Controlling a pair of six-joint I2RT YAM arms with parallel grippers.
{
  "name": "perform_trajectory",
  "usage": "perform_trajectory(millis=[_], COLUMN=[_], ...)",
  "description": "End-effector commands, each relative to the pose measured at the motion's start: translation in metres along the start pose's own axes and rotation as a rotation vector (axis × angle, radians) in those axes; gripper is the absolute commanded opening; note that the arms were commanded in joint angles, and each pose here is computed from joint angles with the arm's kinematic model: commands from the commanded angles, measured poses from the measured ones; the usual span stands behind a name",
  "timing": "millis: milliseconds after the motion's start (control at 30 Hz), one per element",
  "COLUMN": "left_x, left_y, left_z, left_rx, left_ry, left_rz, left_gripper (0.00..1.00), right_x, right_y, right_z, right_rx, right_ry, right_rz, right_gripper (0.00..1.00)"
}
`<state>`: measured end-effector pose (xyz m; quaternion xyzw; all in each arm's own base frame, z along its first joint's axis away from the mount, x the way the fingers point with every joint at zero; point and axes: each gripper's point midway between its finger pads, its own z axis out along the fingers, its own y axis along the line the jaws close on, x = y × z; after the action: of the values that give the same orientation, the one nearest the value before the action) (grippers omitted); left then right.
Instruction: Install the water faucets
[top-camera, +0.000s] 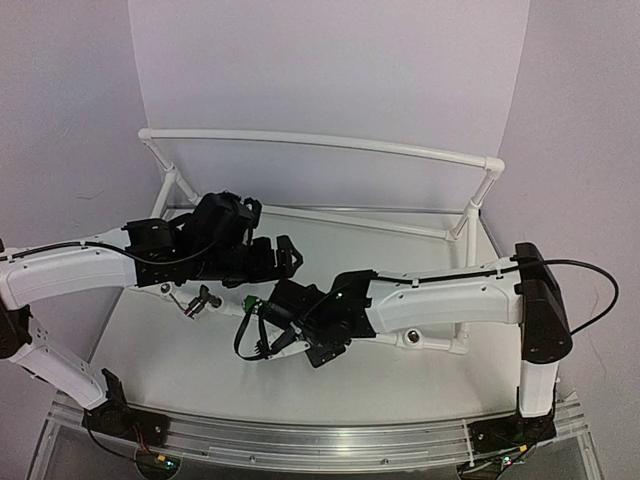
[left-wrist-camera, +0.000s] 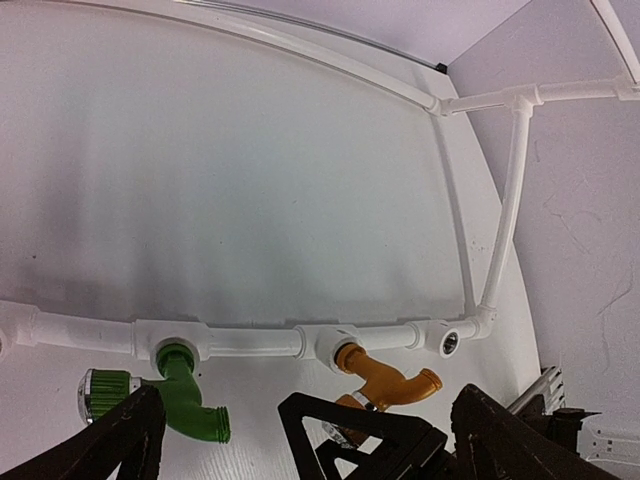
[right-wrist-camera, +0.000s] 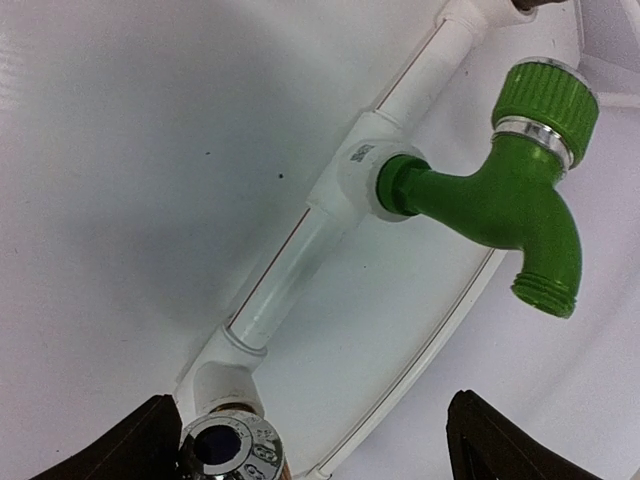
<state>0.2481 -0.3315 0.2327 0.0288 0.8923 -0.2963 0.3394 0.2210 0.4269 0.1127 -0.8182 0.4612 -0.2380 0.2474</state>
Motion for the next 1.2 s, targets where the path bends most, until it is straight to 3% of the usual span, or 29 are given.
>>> perform_trajectory(millis=[0, 800, 1067, 1167], left_x=[-0.012, -0.018, -0.018, -0.017], left_y=[-0.005, 0.004, 0.005, 0.006], left_z=[-0.011, -0.018, -0.017, -0.017], left_rx=[0.029, -0.003, -0.010, -0.015], left_ry=[-0.053, -0.096, -0.097, -0.094], left_rz=[-0.026, -0.055, -0.056, -0.058], left_gripper=[1.00, 1.00, 1.00, 1.00], right_x=[0.008, 0.055, 0.031, 0.032], right_y=[-0.035, -0.077, -0.021, -0.007], right_z=[0.000, 0.011, -0.013, -0.008], right_rx=[0.088, 0.135, -0.036, -0.080], right_ry=[0.037, 0.126, 0.035, 0.056], right_rz=[0.072, 0.113, 0.022, 0.018], right_gripper=[0.94, 0.85, 0.94, 0.94])
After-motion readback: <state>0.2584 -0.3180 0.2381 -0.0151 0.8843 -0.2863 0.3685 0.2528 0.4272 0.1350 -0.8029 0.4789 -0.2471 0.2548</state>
